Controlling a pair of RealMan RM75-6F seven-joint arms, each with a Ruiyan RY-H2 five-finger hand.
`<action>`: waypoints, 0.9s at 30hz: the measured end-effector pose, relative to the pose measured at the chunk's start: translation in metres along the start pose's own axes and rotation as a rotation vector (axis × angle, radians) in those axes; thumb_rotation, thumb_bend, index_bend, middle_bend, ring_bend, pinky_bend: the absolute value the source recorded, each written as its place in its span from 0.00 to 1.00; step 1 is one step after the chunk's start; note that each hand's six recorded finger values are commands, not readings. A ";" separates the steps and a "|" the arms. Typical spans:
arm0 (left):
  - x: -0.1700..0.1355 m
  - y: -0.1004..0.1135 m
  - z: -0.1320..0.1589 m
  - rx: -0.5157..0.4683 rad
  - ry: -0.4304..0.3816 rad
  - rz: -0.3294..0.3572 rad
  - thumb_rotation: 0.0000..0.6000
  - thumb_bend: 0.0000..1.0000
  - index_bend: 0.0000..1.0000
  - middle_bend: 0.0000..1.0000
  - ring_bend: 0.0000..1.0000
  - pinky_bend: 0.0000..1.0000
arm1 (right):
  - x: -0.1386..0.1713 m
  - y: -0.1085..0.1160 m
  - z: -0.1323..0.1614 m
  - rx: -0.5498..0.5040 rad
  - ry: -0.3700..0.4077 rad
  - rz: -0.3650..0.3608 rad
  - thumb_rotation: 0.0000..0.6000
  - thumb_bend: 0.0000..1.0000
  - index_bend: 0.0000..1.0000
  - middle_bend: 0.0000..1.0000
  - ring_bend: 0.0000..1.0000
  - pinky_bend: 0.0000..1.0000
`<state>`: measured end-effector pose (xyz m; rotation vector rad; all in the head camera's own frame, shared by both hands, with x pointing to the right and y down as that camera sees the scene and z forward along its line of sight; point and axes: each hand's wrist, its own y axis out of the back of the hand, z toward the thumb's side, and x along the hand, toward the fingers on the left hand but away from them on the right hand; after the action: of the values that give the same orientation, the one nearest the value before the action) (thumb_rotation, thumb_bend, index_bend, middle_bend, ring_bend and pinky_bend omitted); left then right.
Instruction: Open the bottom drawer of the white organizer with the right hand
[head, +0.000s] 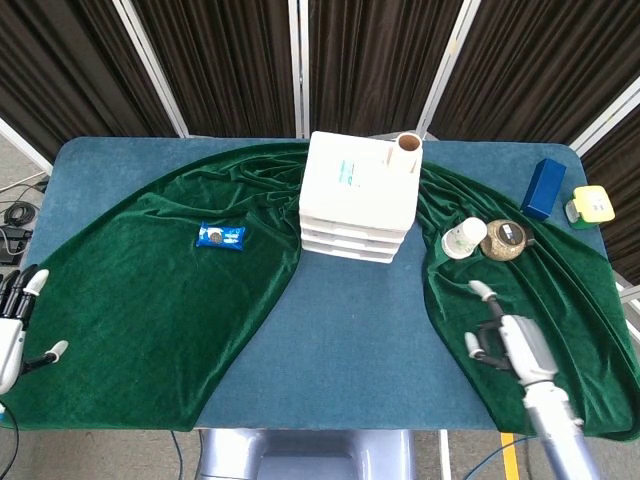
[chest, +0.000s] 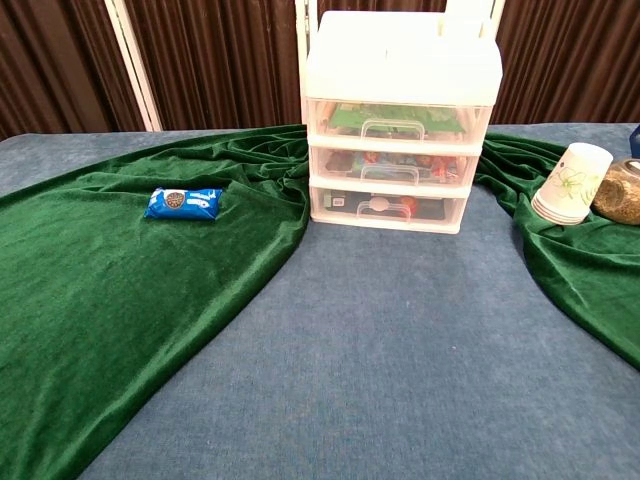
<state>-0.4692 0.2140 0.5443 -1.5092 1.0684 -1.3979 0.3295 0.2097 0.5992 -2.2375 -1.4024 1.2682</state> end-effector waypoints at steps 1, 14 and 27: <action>0.000 0.000 0.000 -0.002 0.000 0.000 1.00 0.11 0.00 0.00 0.00 0.00 | -0.005 -0.011 0.005 -0.078 -0.012 0.048 1.00 0.48 0.06 0.84 0.91 0.81; 0.001 0.006 -0.007 -0.040 0.013 0.008 1.00 0.11 0.00 0.00 0.00 0.00 | -0.054 -0.114 0.072 -0.753 -0.123 0.384 1.00 0.51 0.07 0.84 0.91 0.81; 0.003 0.005 -0.009 -0.047 0.009 0.000 1.00 0.11 0.00 0.00 0.00 0.00 | -0.105 -0.169 0.098 -0.924 -0.183 0.408 1.00 0.51 0.10 0.83 0.90 0.81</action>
<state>-0.4781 0.2094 0.5408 -1.5377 1.1135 -1.3895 0.1304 0.1886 0.6946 -3.2028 -1.9535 1.0563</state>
